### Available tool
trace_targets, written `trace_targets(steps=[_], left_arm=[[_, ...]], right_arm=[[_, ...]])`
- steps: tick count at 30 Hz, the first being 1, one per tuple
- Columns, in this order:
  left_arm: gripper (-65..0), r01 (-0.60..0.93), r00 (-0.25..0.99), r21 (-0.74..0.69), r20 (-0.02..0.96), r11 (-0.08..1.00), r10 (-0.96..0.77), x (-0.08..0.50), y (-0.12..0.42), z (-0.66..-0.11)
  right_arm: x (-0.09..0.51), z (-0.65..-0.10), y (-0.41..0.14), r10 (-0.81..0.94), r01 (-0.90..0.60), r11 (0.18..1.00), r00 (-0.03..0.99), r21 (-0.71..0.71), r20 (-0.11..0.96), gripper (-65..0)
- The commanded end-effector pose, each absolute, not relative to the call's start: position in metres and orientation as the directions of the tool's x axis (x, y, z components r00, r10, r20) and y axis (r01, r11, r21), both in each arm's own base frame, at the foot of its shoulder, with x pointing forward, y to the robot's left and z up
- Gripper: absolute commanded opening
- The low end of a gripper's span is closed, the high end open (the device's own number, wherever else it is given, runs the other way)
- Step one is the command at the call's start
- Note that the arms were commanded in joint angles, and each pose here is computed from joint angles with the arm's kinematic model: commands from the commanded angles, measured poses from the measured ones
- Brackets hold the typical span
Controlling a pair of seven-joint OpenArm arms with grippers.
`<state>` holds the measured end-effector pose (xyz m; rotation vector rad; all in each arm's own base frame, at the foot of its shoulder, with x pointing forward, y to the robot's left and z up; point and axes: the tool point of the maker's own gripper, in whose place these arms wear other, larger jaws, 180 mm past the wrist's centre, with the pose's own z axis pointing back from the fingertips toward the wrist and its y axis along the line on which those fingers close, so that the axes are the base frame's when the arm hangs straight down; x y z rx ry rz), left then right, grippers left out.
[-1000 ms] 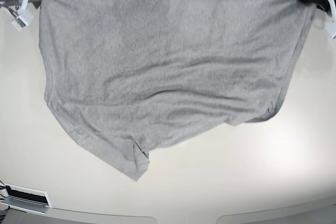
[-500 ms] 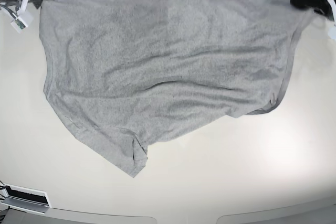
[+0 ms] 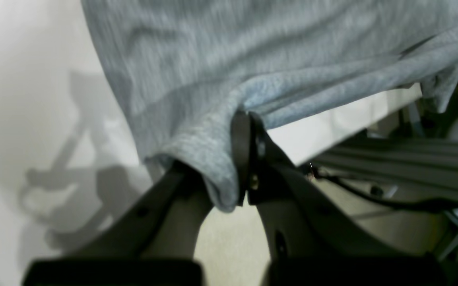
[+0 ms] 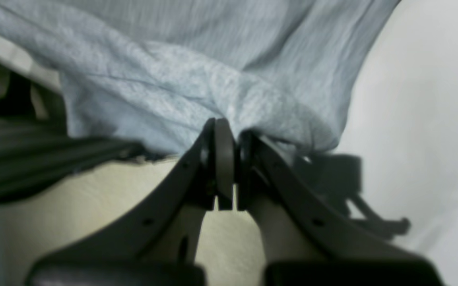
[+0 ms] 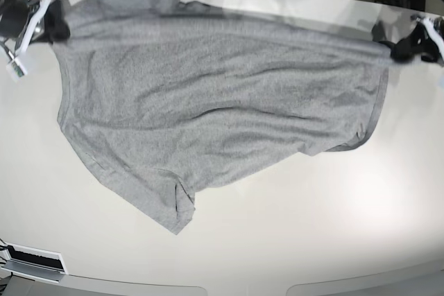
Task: Layout the t-shirt on the table in an organized manner, then fold the t-shirt properly
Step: 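Lower the folded hem onto the shirt and open both grippers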
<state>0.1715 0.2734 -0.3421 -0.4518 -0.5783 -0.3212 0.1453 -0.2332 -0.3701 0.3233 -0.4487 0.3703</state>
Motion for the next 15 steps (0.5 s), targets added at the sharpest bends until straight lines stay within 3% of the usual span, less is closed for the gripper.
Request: trace_targets(steps=[1,7,15], left_arm=[[-65.0,0.440,0.773,-0.301,0.606,0.846,-0.186,0.177,0.271,-0.336],[-65.0,0.503,0.776,-0.273,0.560,0.820,-0.290,0.176,0.255,-0.358],[-65.0,0.547,0.725,-0.146,0.575,0.824,-0.379,0.187,0.261,-0.367]], right_arm=[[0.153,-0.366,-0.239,0.271,-0.415,0.886,0.825,0.207,0.496,-65.0],[0.168,-0.380,-0.248,0.210,-0.364,0.899,0.847,0.244,0.489,-65.0],[0.181,-0.392,-0.238,0.216,-0.378,0.885,0.850,0.271,0.480,-65.0]])
